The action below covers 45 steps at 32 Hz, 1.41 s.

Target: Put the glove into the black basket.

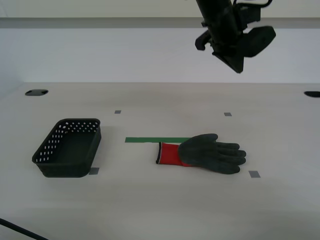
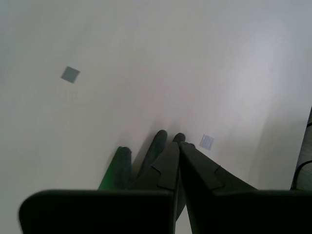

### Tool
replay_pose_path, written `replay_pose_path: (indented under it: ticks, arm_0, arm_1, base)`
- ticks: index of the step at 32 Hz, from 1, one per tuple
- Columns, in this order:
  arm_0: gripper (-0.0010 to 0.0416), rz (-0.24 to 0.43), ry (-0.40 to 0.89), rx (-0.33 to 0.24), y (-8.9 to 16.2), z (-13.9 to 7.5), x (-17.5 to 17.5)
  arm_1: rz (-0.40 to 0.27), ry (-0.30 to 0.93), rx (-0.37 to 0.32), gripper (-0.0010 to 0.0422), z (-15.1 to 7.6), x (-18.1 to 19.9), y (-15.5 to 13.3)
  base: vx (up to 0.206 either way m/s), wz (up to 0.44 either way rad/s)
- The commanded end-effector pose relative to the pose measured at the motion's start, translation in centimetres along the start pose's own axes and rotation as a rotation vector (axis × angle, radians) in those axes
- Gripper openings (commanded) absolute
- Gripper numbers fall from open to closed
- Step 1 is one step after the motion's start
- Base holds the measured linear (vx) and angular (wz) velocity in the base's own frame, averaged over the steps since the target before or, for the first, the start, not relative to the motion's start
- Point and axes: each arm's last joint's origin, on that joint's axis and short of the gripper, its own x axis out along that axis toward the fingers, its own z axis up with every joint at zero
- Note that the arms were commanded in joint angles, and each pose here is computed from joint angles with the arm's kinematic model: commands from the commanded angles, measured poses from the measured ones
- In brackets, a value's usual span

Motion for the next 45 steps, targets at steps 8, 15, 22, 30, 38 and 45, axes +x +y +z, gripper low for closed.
replay_pose_path:
  ticks: [8, 15, 22, 30, 38, 45]
  arm_0:
    - [0.0001, 0.002, 0.024, 0.0, 0.0, -0.2, 0.0]
    - [0.0001, 0.002, 0.026, 0.001, 0.0, -0.2, 0.0]
    - [0.0001, 0.002, 0.024, 0.0, 0.0, -0.2, 0.0]
    - [0.0001, 0.002, 0.024, 0.001, 0.0, -0.2, 0.0]
    - [0.0001, 0.002, 0.024, 0.0, 0.0, -0.2, 0.0]
    - [0.0, 0.002, 0.024, 0.0, 0.0, -0.2, 0.0]
  arm_1:
    - [-0.03, 0.21, -0.024, -0.0001, -4.1, 6.9, 1.4]
    - [-0.033, 0.269, -0.051, -0.0001, -7.0, 9.3, 1.6]
    - [0.015, 0.333, -0.086, -0.0001, -11.6, 12.2, 2.1]
    - [0.031, 0.323, -0.106, 0.0, -12.6, 12.9, 2.2]
    - [0.039, 0.312, -0.143, 0.0135, -12.5, 12.9, 2.2]
    - [0.098, 0.331, -0.199, 0.0272, -14.3, 13.7, 2.3]
  base:
    - [0.0, 0.0]
    - [0.0, 0.0]
    - [0.0, 0.0]
    - [0.0, 0.0]
    - [0.0, 0.0]
    - [0.0, 0.0]
